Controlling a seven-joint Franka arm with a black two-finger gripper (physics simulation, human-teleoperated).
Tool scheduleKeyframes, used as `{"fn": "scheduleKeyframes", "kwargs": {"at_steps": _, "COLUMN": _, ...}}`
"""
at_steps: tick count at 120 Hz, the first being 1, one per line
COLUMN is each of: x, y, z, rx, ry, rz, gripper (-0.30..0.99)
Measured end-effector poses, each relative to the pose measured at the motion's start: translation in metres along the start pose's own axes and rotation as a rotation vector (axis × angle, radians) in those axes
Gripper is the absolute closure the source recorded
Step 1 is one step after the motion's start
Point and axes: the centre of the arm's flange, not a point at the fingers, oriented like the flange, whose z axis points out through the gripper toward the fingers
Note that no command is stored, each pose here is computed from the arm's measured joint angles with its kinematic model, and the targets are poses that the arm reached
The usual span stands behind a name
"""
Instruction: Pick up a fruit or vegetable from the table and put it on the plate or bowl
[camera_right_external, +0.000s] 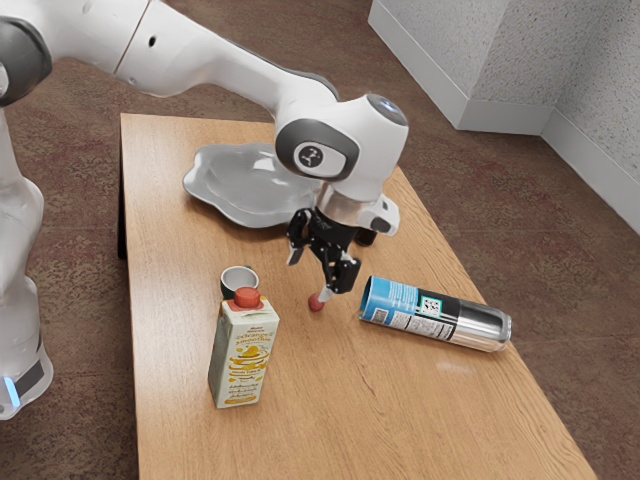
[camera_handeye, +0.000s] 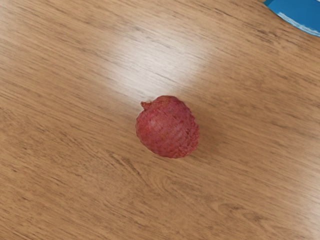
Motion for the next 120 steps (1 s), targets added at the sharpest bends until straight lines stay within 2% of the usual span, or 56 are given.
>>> {"fn": "scheduleKeyframes", "kwargs": {"at_steps": 73, "x": 0.009, "y": 0.004, "z": 0.032, "rx": -0.013, "ry": 0.02, "rz": -0.006, "gripper": 0.0}}
{"fn": "scheduleKeyframes", "kwargs": {"at_steps": 120, "x": 0.021, "y": 0.006, "z": 0.035, "rx": -0.047, "ry": 0.076, "rz": -0.014, "gripper": 0.0}}
